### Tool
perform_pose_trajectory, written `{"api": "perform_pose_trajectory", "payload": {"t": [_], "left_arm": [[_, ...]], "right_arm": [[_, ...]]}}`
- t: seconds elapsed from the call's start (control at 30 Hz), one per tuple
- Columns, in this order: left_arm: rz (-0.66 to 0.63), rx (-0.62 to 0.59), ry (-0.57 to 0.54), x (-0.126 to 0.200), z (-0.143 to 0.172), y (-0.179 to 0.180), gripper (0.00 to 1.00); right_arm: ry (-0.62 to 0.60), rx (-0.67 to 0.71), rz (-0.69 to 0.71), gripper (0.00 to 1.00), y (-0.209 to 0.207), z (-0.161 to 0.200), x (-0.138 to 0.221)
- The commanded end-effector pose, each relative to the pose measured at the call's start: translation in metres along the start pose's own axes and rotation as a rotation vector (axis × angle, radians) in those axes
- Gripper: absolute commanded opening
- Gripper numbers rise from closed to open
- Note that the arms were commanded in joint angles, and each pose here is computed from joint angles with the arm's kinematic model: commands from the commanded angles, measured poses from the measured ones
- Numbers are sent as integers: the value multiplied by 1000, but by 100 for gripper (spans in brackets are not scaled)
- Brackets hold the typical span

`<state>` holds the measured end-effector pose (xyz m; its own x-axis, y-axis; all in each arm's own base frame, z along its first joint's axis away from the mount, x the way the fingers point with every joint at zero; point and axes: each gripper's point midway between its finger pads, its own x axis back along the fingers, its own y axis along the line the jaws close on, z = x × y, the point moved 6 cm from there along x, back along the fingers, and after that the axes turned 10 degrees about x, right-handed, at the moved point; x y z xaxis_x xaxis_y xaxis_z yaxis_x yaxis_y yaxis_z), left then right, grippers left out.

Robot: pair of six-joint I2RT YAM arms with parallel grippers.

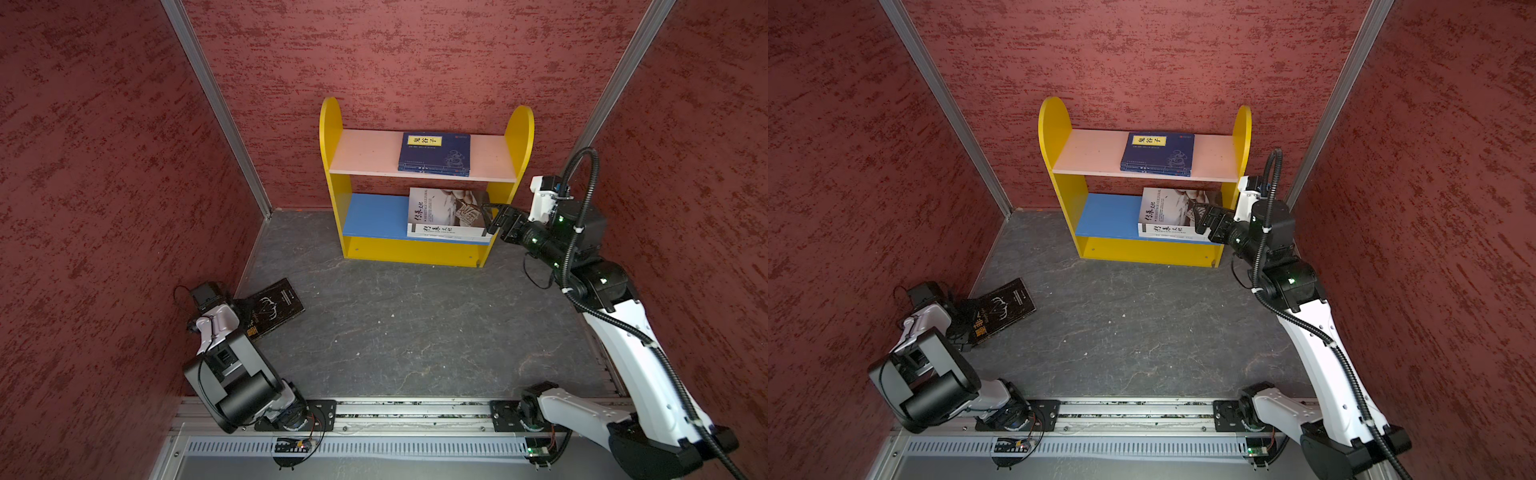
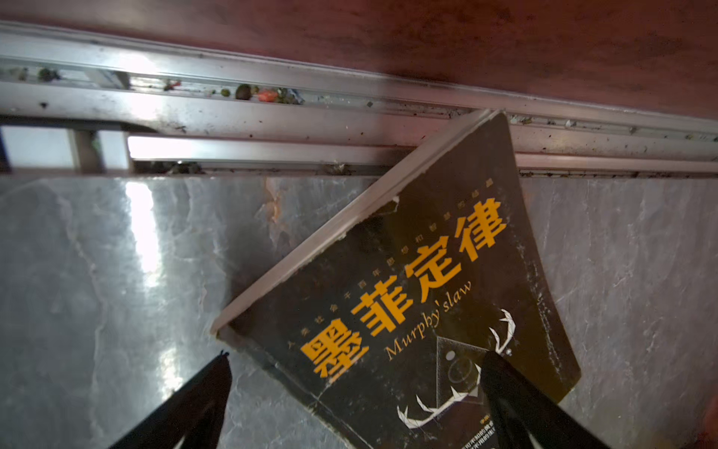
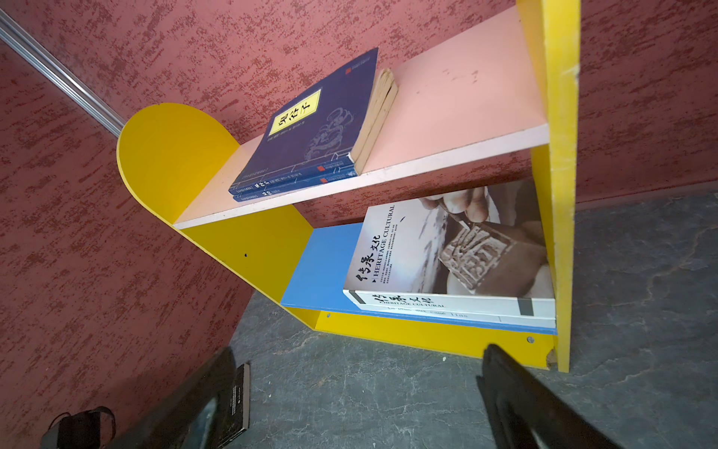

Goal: Stacking books/files
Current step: Move the book to the center of the table.

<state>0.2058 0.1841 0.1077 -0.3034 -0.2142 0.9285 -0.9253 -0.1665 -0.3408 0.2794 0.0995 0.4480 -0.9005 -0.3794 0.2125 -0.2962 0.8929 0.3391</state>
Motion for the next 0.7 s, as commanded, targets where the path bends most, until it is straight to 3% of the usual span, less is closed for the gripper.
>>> {"api": "perform_pose_trajectory", "payload": {"t": [0.0,0.37,0.67], "left_arm": [[53,-117,-18,-5,-9,-17,100],[14,-271,41,-34,-11,-27,97],[-113,-348,-26,-39,-10,-23,100]], "right_arm": [[-38,-7,7,99,2,-8,3],[28,10,11,99,3,-2,-16],[23,7,22,99,0,1,-23]]}}
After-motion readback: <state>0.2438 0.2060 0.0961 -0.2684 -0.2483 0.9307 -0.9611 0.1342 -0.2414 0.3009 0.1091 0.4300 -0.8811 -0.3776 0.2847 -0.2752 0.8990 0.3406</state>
